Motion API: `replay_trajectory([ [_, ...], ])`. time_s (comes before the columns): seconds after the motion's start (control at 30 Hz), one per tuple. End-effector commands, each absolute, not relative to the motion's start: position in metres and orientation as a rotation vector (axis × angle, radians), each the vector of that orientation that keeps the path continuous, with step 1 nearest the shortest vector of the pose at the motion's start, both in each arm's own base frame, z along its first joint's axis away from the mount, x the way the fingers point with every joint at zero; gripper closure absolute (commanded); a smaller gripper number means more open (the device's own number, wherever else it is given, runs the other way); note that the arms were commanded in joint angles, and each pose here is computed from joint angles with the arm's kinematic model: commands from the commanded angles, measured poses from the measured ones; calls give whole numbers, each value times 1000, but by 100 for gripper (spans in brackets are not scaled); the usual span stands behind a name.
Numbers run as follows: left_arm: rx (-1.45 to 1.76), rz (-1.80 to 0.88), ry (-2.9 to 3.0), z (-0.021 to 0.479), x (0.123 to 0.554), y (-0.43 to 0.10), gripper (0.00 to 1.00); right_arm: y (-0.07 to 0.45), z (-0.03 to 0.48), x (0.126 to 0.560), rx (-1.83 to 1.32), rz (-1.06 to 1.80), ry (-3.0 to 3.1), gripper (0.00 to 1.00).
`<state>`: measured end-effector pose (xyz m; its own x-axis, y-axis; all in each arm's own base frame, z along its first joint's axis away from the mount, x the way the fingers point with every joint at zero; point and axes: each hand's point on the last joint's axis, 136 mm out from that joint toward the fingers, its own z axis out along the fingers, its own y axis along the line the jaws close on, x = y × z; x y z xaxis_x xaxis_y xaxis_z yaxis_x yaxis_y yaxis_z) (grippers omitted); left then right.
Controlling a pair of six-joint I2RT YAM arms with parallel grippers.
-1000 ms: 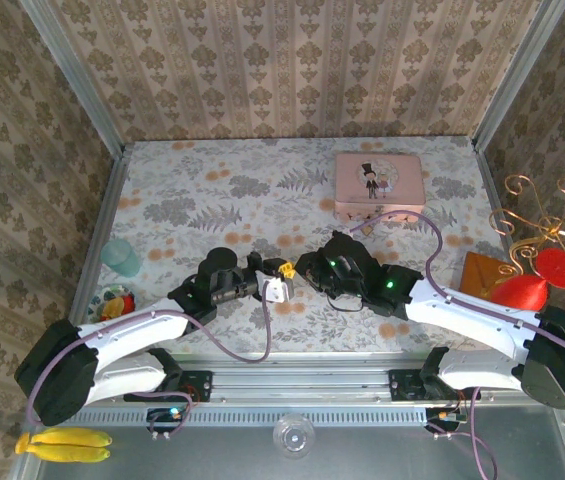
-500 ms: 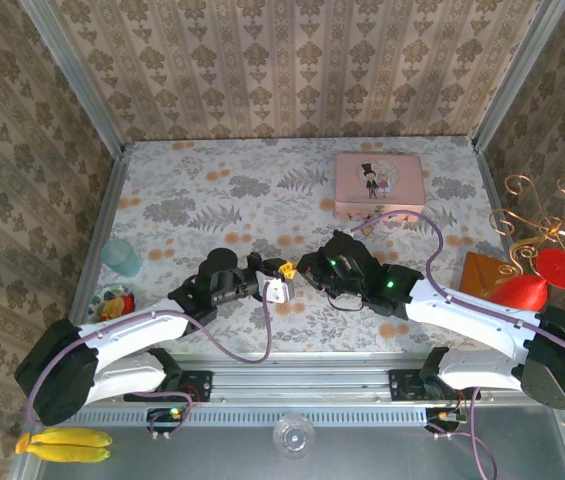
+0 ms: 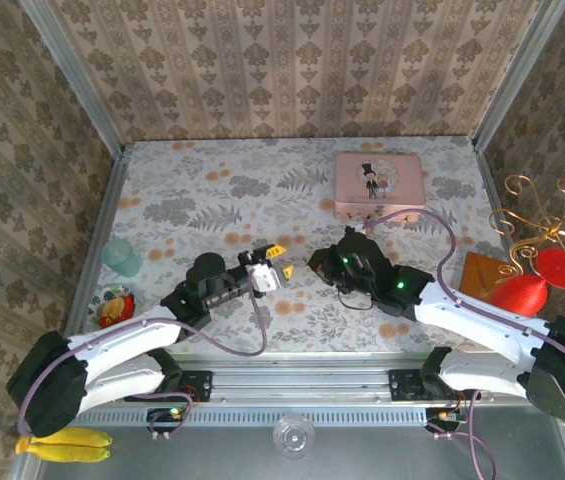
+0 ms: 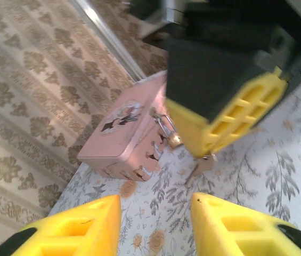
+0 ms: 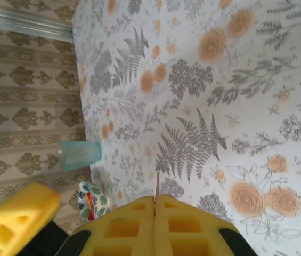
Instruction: Unlock the padlock with the key
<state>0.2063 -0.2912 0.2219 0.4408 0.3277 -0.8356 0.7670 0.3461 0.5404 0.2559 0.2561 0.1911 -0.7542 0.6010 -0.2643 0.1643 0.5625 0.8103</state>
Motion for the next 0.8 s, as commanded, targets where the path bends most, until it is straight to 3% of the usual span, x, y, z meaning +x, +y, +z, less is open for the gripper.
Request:
replay_trajectory([
  [0.0,979,-542,1318,240,217,-272,57,249,213,267,550,1119,2130,100],
  [0.23,479,-990,1687,260,242,-252,60,252,248,271,423,1246,1855,100],
  [0.43,359,-1261,1710,279,236,-265,56,258,267,264,303,1253,1721,100],
  [0.77,347,-1487,1667,304,231,-289,49,271,287,251,186,1316,1625,100],
])
